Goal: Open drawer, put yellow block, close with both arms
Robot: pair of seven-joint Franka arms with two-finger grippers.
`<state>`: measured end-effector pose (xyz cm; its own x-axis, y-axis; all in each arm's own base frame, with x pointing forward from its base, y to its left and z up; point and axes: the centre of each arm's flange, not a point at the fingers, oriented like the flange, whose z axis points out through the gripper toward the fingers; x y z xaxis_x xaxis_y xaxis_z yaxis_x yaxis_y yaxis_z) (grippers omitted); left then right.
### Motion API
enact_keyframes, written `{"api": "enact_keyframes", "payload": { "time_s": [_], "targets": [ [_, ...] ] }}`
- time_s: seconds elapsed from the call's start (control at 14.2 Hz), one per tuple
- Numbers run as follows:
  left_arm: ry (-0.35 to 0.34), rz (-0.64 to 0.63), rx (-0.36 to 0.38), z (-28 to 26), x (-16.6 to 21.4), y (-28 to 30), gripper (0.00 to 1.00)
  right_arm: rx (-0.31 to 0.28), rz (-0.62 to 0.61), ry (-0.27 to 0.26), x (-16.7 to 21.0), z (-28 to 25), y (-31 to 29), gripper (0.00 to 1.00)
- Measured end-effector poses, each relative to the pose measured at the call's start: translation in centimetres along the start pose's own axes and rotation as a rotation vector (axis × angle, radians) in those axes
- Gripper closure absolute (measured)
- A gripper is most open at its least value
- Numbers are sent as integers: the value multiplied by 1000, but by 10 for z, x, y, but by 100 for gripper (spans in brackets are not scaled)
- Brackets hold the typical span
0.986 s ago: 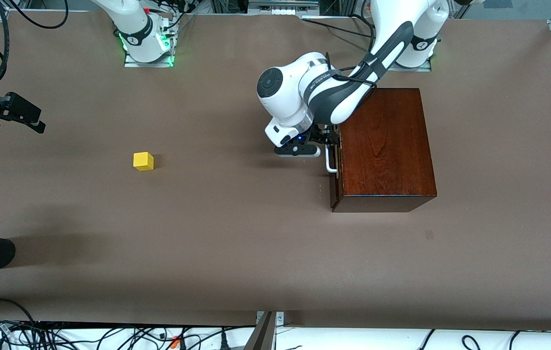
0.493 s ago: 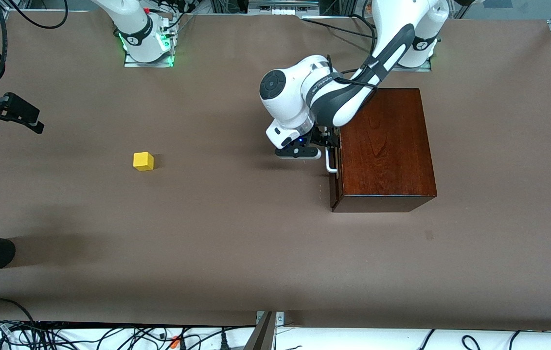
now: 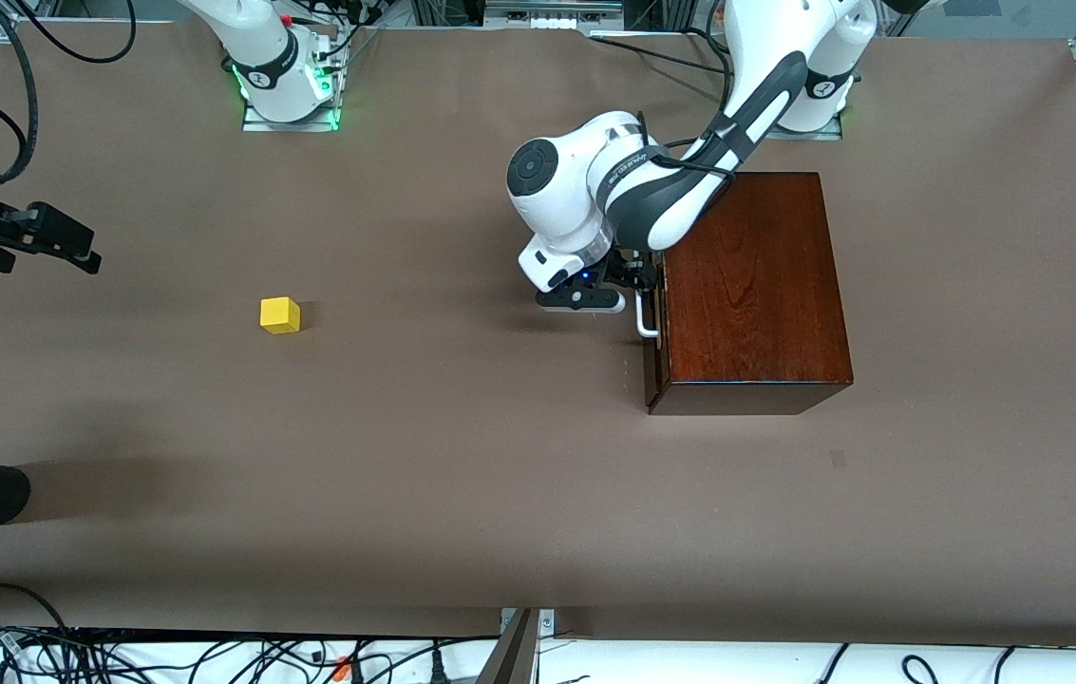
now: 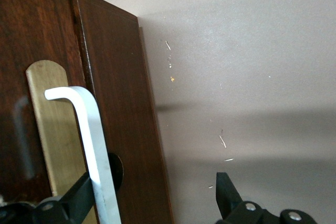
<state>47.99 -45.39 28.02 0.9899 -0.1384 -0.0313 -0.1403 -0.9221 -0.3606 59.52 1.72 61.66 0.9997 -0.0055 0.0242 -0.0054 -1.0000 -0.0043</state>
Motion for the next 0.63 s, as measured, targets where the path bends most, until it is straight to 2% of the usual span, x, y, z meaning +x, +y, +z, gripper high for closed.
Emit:
{"api": "enact_keyframes", "payload": {
  "time_s": [0.63],
  "targets": [
    [16,-21,1,-1,-2,5,0,-34,-8,-46,10,27,-3,0]
  ]
}}
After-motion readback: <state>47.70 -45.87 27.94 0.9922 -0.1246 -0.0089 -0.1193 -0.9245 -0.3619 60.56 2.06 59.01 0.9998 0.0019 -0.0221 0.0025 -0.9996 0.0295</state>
